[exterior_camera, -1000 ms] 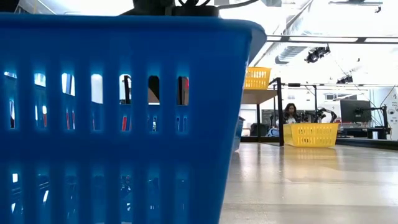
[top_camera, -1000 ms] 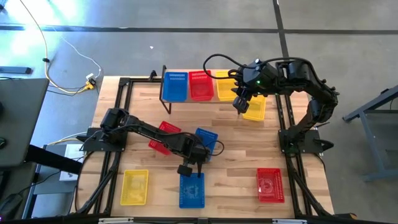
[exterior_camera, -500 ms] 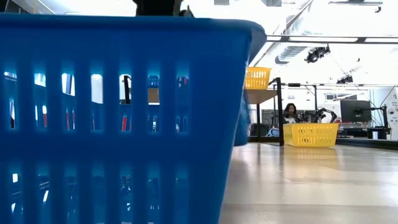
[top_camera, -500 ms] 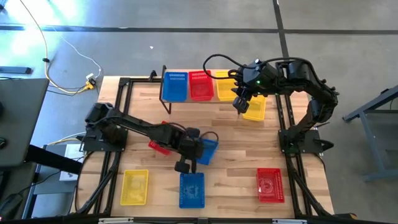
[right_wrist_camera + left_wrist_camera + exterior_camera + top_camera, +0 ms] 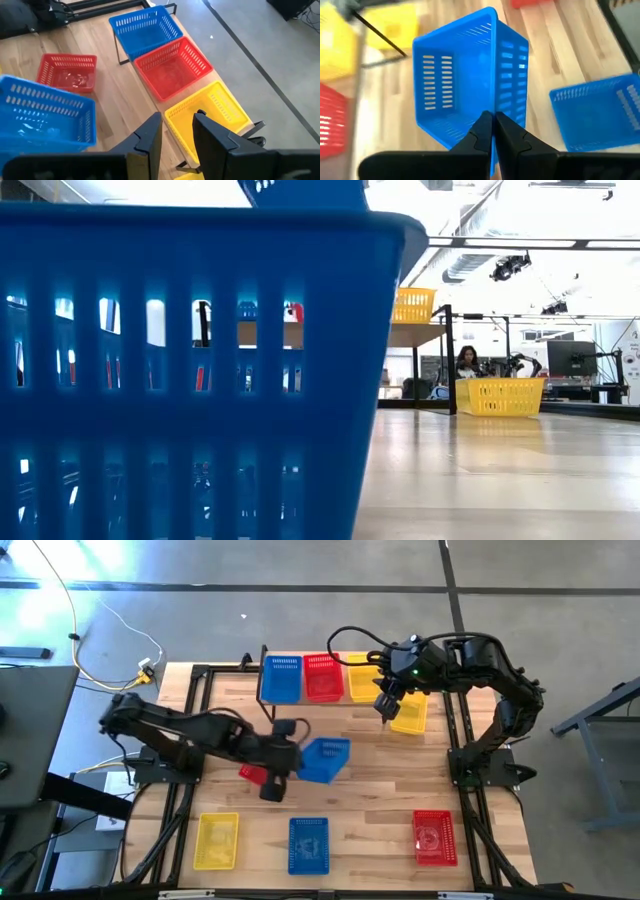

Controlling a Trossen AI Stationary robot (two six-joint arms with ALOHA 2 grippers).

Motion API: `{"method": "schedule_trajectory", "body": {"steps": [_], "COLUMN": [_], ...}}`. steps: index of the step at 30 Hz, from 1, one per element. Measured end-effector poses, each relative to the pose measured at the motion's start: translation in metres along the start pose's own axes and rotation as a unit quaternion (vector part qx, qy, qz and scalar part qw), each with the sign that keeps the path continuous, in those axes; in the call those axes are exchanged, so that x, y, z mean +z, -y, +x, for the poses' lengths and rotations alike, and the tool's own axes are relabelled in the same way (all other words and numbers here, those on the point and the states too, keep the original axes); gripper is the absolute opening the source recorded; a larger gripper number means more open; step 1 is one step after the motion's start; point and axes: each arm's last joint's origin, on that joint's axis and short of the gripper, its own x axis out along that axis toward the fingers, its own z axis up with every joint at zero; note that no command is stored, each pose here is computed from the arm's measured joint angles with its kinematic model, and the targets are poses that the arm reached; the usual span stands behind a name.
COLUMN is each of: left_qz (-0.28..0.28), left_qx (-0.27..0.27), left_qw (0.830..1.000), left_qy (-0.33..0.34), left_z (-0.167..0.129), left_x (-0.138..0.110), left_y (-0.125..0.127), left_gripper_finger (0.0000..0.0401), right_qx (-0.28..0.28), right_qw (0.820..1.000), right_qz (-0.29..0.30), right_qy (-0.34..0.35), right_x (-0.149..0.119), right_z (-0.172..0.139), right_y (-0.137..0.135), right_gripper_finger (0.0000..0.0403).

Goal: Stack baskets on shelf by color
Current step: Stack the top blue basket on top of the blue basket on the shelf

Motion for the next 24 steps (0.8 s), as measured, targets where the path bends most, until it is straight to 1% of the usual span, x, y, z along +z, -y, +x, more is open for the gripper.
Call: {"method": "schedule_trajectory", "body": {"steps": [8, 11, 12, 15, 20, 22, 24], "left_qz": [-0.004, -0.003, -0.003, 0.006, 0.029, 0.045, 0.057], "left_qx": [0.044, 0.066, 0.077, 0.118, 0.198, 0.232, 0.254], "left_qw": [0.998, 0.996, 0.995, 0.991, 0.977, 0.97, 0.965], "left_qy": [0.053, 0.059, 0.068, 0.066, 0.069, 0.051, 0.043], "left_z": [-0.053, -0.07, -0.075, -0.087, -0.102, -0.105, -0.105], "left_x": [-0.009, -0.015, -0.016, -0.023, -0.028, -0.032, -0.032], "left_y": [-0.007, -0.01, -0.011, -0.016, -0.026, -0.032, -0.037], "left_gripper_finger": [0.0, 0.0, 0.0, 0.0, 0.0, 0.0, 0.0], "right_qx": [0.0, 0.0, 0.0, 0.0, 0.0, -0.002, -0.003], "right_qw": [1.0, 1.0, 1.0, 1.0, 1.0, 1.0, 0.999], "right_qz": [0.0, 0.0, 0.0, 0.006, 0.022, 0.029, 0.033], "right_qy": [0.0, 0.001, 0.001, 0.003, 0.003, 0.004, 0.004], "right_x": [0.0, 0.0, 0.0, 0.001, 0.001, 0.001, 0.001], "right_z": [0.0, 0.0, 0.0, 0.0, 0.0, 0.0, 0.0], "right_y": [0.0, 0.0, 0.0, 0.0, 0.0, 0.0, 0.001], "right_gripper_finger": [0.0096, 0.0096, 0.0096, 0.0096, 0.0096, 0.0096, 0.0096]}}
